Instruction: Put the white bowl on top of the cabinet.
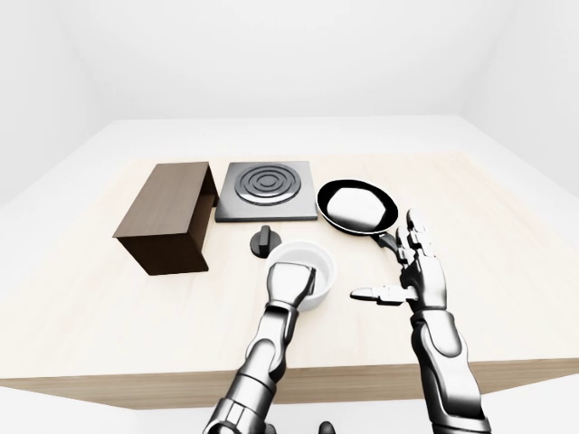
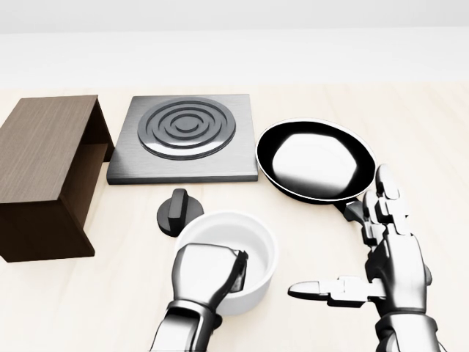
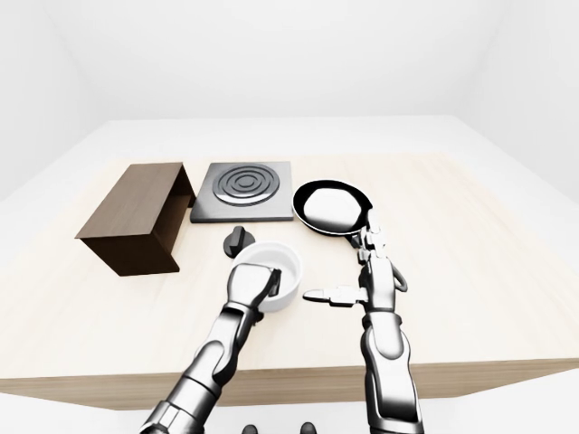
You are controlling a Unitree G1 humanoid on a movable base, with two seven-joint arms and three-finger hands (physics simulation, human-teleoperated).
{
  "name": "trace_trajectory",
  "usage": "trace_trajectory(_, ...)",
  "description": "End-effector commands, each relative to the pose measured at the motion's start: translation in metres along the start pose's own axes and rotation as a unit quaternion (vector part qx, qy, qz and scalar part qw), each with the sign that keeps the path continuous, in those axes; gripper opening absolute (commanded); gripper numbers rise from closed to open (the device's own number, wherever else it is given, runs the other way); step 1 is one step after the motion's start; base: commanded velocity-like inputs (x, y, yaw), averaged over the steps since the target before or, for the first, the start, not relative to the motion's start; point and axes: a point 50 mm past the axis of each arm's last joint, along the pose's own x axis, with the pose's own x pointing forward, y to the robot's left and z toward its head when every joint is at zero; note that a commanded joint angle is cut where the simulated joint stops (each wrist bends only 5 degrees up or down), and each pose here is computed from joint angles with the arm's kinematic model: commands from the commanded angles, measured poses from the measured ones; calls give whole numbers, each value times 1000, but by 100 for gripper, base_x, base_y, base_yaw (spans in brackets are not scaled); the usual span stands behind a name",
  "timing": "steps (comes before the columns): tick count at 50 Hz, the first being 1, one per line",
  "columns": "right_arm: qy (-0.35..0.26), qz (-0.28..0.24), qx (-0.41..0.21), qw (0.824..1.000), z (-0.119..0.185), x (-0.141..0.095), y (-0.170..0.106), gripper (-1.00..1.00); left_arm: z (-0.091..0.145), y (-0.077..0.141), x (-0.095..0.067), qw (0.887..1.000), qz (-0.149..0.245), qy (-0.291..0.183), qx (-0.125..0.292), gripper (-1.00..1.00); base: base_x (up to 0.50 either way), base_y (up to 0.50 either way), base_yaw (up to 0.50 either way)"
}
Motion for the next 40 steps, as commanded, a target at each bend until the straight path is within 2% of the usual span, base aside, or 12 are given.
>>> trace_trajectory(1,1,3,-1,1000,0,0,1,100,-2,27,12,999,17,-5,31,-100,0,0,0)
trace_trajectory(13,3,5,-2,1000,-2,-1,3,100,1,44,11,998,26,-6,54,-100,0,0,0)
trace_trajectory(26,3,6,-3,1000,-3,-1,3,100,0,74,9,995,30,6,98,-100,0,0,0)
trace_trajectory(40,3,9,-6,1000,-5,-3,5,100,-16,136,6,987,41,69,141,-100,0,0,0)
